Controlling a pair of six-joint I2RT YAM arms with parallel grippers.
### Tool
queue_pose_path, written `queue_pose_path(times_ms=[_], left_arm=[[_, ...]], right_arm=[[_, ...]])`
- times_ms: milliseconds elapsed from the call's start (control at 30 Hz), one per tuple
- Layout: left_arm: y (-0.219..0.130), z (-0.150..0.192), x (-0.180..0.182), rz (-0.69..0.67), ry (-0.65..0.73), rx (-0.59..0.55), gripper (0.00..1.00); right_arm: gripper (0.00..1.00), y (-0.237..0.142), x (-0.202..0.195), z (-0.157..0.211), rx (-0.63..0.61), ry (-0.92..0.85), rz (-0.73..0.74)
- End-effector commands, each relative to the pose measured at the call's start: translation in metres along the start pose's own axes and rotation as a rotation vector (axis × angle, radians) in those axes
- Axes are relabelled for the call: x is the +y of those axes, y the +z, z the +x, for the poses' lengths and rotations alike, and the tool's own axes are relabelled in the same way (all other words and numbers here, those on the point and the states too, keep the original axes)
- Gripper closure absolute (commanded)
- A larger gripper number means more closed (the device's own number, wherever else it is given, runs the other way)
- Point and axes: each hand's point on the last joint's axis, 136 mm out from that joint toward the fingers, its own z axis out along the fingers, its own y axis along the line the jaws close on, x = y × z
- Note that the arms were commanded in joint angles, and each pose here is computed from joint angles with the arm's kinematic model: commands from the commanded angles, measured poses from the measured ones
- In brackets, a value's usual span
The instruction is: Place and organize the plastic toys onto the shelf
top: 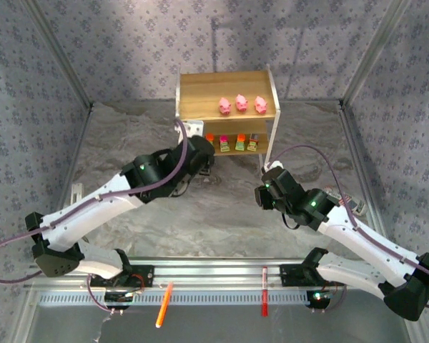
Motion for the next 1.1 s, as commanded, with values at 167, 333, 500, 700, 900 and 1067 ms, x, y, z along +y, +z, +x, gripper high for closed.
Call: queue_pose_path(times_ms=[167,333,500,700,900,1067], left_arm=[[0.017,-0.046,0.006,0.024,0.006,0.013,0.73],[0.026,-0.070,0.002,0.054,-0.017,0.017,0.73],[0.041,-0.088,0.002,0.060,-0.041,0.039,0.73],[0.061,-0.091,0.002,0.047,-0.051,0.068,0.73],[0.074,-0.090,0.005,0.020,-0.060,0.088,0.73],[0.080,-0.091,0.009,0.005,-0.071,0.089,0.73]], right_arm=[[0.64,0.000,0.001,0.004,0.002,-0.015,-0.004],[0.64,0.001,0.001,0.005,0.002,-0.016,-0.003],[0.64,0.001,0.000,0.006,0.003,-0.017,0.002],[0.64,0.002,-0.001,0.007,0.003,-0.015,0.007],[0.64,0.002,-0.002,0.008,0.003,-0.016,0.011],[0.65,0.002,-0.003,0.009,-0.001,-0.012,0.011]])
